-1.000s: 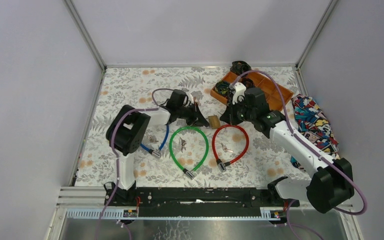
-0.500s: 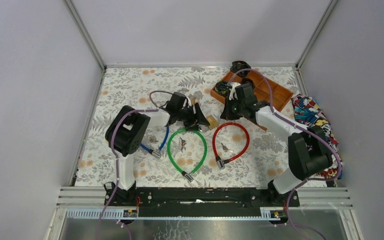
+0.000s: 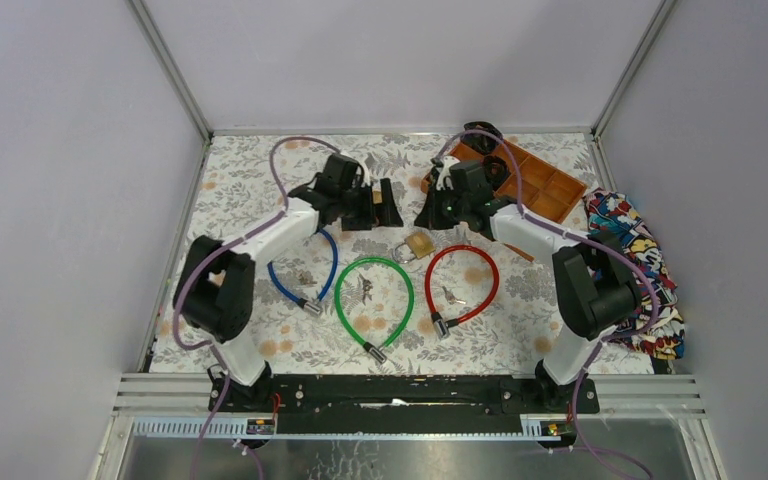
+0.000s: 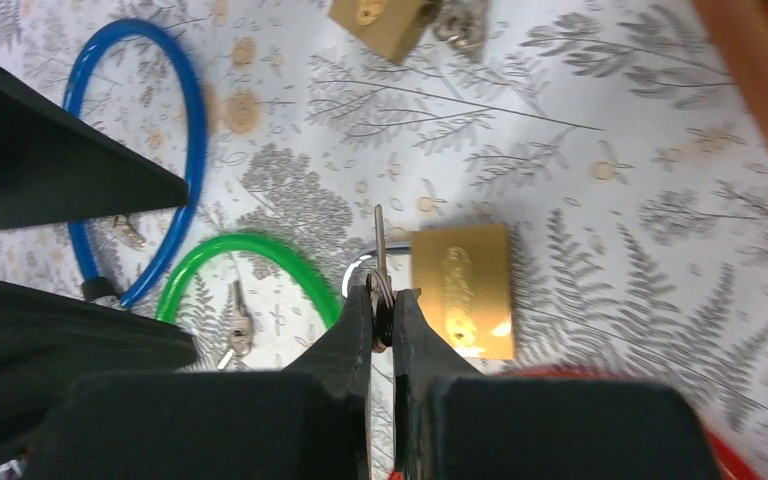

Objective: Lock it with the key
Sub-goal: Place the key at the center of the board, then pick up the lock from the center of the board.

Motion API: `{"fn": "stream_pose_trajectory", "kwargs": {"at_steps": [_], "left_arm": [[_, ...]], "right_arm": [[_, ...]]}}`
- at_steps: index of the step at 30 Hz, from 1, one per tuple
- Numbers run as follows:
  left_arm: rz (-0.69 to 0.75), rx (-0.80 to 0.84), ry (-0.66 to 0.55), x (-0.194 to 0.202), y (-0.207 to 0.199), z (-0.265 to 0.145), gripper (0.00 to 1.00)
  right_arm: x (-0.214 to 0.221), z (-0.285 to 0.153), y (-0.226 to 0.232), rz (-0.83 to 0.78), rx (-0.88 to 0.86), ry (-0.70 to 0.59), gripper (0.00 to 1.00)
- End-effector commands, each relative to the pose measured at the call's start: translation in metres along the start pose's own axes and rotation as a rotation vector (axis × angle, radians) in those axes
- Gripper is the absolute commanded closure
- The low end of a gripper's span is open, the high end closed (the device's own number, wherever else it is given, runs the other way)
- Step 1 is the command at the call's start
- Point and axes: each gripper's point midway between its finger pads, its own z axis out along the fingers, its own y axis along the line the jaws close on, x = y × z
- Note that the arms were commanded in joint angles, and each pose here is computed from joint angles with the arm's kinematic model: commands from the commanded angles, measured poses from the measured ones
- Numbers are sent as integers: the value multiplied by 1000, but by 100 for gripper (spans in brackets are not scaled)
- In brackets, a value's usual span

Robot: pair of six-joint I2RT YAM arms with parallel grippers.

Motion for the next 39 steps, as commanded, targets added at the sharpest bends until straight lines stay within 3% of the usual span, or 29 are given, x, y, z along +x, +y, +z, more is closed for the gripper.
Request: {"fn": "stream_pose_trajectory", "kwargs": {"at_steps": [1, 5, 9, 11, 14, 18, 20, 25, 31, 39], "left_arm": [[34, -154, -105, -35, 35, -48, 1], [95, -225, -203, -64, 61, -76, 1], [209, -284, -243, -76, 83, -82, 2], [249, -301, -237, -80, 92, -79, 2], [307, -325, -215, -88, 101, -72, 5], [335, -363, -229, -111, 104, -67, 5], [322, -415, -248, -123, 112, -70, 5], [258, -501, -331, -147, 130, -103, 4], [193, -543, -364, -137, 164, -144, 4], [173, -503, -347, -117, 173, -149, 4]], "right_arm": [[1, 20, 25, 9, -81, -13, 100], [26, 38, 39, -38, -76, 57, 100], [40, 43, 20, -27, 22, 116, 99], [39, 40, 15, -45, 58, 134, 85], [29, 32, 19, -79, 68, 151, 51], [-6, 19, 27, -107, 100, 110, 34], [-30, 20, 25, -97, 155, 50, 9], [-62, 59, 24, 24, 283, -51, 12], [-84, 113, 40, 27, 399, -141, 15], [-84, 151, 23, -48, 552, -186, 11]]}}
